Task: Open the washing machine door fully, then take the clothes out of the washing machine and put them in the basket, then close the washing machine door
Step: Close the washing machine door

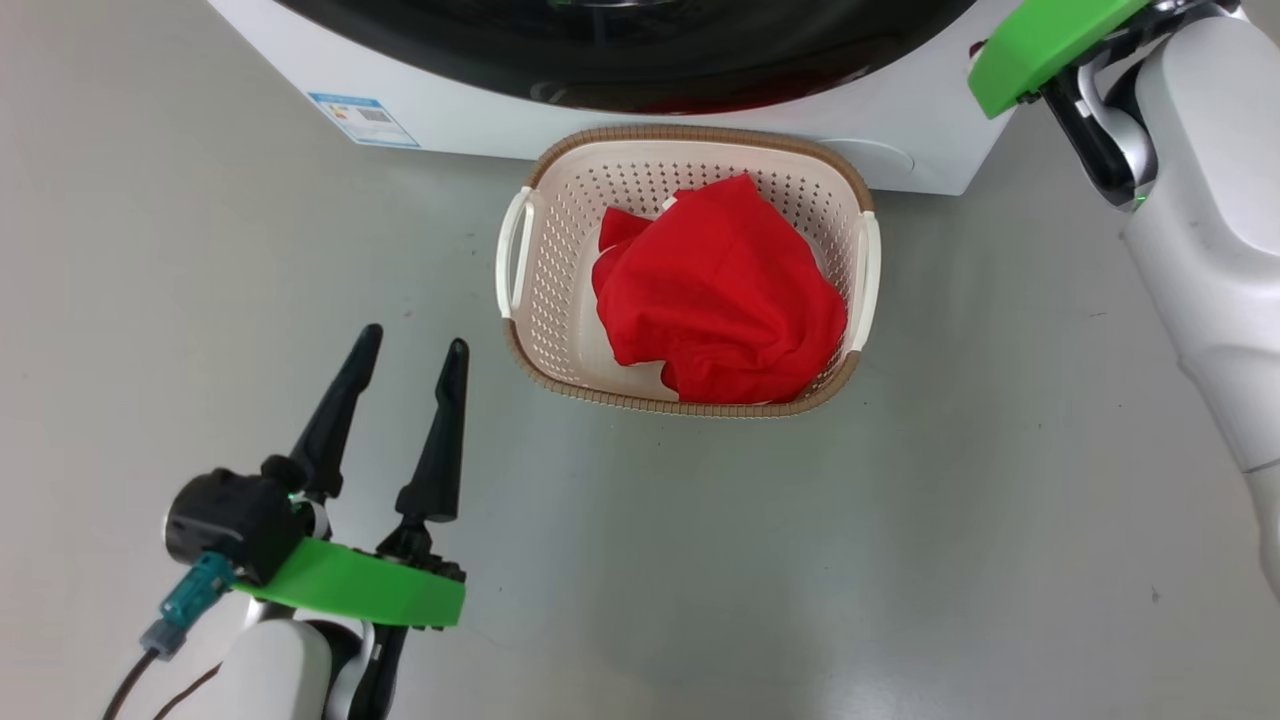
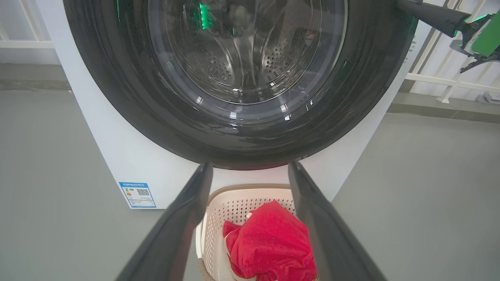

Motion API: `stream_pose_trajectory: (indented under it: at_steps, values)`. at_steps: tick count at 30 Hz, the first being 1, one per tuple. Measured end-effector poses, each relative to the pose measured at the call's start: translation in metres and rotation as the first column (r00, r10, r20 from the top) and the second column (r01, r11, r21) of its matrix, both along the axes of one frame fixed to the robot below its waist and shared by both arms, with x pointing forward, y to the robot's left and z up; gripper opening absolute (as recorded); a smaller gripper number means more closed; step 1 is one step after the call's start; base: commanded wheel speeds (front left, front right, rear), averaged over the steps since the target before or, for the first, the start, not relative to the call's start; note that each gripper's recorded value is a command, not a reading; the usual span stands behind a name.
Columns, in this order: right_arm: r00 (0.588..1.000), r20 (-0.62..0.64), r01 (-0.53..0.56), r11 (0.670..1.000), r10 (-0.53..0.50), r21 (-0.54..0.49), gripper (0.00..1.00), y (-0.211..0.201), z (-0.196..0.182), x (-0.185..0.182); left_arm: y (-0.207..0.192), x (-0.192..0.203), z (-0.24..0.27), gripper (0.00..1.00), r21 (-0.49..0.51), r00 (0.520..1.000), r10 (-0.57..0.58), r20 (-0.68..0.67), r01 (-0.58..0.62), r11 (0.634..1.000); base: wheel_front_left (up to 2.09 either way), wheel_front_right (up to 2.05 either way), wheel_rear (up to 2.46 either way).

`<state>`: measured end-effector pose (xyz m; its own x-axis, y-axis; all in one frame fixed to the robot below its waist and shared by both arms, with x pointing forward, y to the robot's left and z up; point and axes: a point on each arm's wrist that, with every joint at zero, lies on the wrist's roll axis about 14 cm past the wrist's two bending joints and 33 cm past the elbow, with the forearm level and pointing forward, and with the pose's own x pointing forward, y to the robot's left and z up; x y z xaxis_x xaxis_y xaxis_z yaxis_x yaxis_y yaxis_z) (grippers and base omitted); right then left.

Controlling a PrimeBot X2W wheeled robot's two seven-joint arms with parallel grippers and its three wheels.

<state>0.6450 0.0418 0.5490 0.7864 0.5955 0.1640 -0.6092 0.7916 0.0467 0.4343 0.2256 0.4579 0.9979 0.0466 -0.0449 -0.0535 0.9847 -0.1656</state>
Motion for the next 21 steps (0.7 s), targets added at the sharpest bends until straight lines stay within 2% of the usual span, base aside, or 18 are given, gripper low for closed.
stream_pose_trajectory:
  at_steps: [7, 10, 11, 12, 17, 21]
  values:
    - [1.000, 0.014, 0.008, 1.000, -0.008, 0.010, 0.00, 0.003, 0.006, -0.003, 0.000, 0.006, 0.005, 1.00, 0.002, 1.000, -0.004, 0.016, 0.004, 1.000, 0.00, 0.00, 0.00]
    - [1.000, 0.022, 0.019, 1.000, -0.020, 0.019, 0.32, -0.004, 0.010, -0.007, -0.001, 0.008, 0.008, 1.00, -0.004, 1.000, -0.002, 0.028, 0.003, 1.000, 0.00, 0.00, 0.00]
    - [0.999, 0.026, 0.027, 0.999, -0.028, 0.026, 0.59, -0.007, 0.012, -0.009, -0.001, 0.008, 0.009, 1.00, -0.012, 0.999, 0.000, 0.032, 0.001, 1.000, 0.00, 0.00, 0.00]
    - [0.999, 0.030, 0.030, 0.999, -0.031, 0.029, 1.00, -0.010, 0.013, -0.012, 0.000, 0.008, 0.011, 1.00, -0.016, 0.999, 0.003, 0.037, -0.003, 1.000, 0.00, 0.00, 0.00]
    - [0.998, 0.037, 0.046, 0.999, -0.047, 0.026, 1.00, -0.026, 0.009, -0.033, 0.001, 0.011, 0.019, 1.00, -0.039, 0.998, 0.017, 0.066, -0.015, 0.999, 0.00, 0.00, 0.00]
    - [0.993, 0.043, 0.104, 0.993, -0.107, 0.057, 1.00, -0.054, 0.014, -0.047, -0.010, 0.014, 0.028, 1.00, -0.058, 0.996, -0.010, 0.093, 0.015, 0.998, 0.00, 0.00, 0.00]
